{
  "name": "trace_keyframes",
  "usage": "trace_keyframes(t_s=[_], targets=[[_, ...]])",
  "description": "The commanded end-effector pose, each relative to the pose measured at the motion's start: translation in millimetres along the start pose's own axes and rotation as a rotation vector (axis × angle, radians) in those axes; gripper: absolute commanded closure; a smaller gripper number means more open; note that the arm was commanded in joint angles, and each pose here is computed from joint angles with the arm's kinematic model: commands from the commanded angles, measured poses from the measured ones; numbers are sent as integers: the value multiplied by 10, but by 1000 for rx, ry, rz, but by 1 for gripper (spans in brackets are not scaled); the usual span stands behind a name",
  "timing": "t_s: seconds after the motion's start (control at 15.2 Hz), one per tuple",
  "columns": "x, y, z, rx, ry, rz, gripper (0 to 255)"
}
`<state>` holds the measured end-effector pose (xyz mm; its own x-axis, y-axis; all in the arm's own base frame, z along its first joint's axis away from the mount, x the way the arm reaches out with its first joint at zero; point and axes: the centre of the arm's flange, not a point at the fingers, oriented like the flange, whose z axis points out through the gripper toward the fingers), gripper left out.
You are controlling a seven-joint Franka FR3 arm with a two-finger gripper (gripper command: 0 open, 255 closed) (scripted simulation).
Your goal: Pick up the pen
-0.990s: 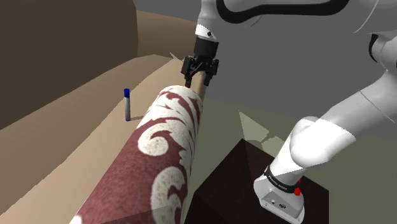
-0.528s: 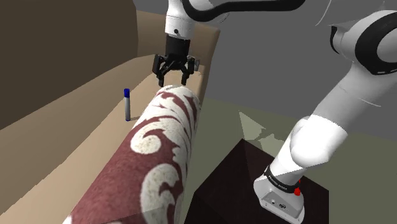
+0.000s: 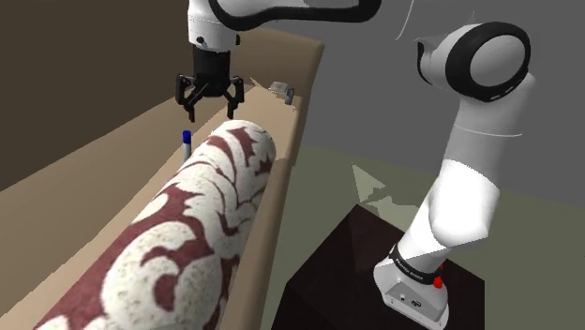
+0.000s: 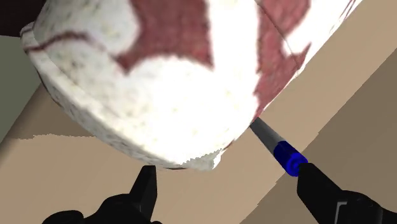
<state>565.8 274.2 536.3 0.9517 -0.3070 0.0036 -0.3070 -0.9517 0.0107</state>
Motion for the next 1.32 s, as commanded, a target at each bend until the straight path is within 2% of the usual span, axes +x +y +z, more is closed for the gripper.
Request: trace_keyframes(t_s=[0.0,0.13,0.66,0.79,0.86,1.25], targets=[[37,-311,227,19,-96,21,0],[176,-544,282,11,-101,37,0],[184,-564,686,11,-101,38,0],[184,-564,686,11,-101,38,0],[194,-521,700,12,-101,40,255],[201,-474,638,12,-100,40,255]])
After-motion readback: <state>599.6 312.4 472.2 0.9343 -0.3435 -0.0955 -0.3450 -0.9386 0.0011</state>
